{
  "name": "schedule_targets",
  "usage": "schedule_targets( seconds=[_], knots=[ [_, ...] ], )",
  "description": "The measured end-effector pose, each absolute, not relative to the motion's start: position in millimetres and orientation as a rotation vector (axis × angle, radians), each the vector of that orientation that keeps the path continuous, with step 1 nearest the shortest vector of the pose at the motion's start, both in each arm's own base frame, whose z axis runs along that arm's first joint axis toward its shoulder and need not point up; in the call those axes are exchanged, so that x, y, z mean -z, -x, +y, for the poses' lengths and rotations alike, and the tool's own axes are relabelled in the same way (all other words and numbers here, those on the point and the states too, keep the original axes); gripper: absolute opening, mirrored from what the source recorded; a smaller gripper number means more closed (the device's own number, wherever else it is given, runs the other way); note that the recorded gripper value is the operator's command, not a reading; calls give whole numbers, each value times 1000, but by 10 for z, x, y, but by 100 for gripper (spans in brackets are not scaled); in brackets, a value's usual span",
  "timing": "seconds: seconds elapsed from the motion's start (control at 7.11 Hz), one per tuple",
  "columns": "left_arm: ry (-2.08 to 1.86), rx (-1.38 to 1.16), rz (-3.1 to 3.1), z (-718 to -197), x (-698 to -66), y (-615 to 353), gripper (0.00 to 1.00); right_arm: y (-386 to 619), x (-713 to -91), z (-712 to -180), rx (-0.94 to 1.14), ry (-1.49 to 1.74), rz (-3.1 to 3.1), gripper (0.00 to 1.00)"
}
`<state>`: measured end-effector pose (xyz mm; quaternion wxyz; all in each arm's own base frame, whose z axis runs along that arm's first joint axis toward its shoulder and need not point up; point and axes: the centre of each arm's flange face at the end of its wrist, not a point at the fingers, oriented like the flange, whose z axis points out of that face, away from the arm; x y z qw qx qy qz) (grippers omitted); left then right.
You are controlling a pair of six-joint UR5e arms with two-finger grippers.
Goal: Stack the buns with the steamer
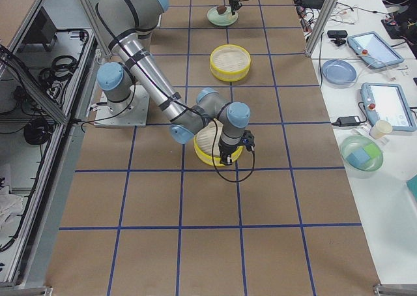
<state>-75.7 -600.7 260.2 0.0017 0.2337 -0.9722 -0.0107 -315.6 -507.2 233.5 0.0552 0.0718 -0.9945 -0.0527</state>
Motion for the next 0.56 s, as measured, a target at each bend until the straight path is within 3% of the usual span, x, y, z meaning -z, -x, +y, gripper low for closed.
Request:
schedule_targets(
  seconds=[0.56],
  knots=[
    [-763, -44, -2949, -6018, -3699, 1747, 0, 2902, -3035, -5122, 40, -185, -3039, 7]
  ],
)
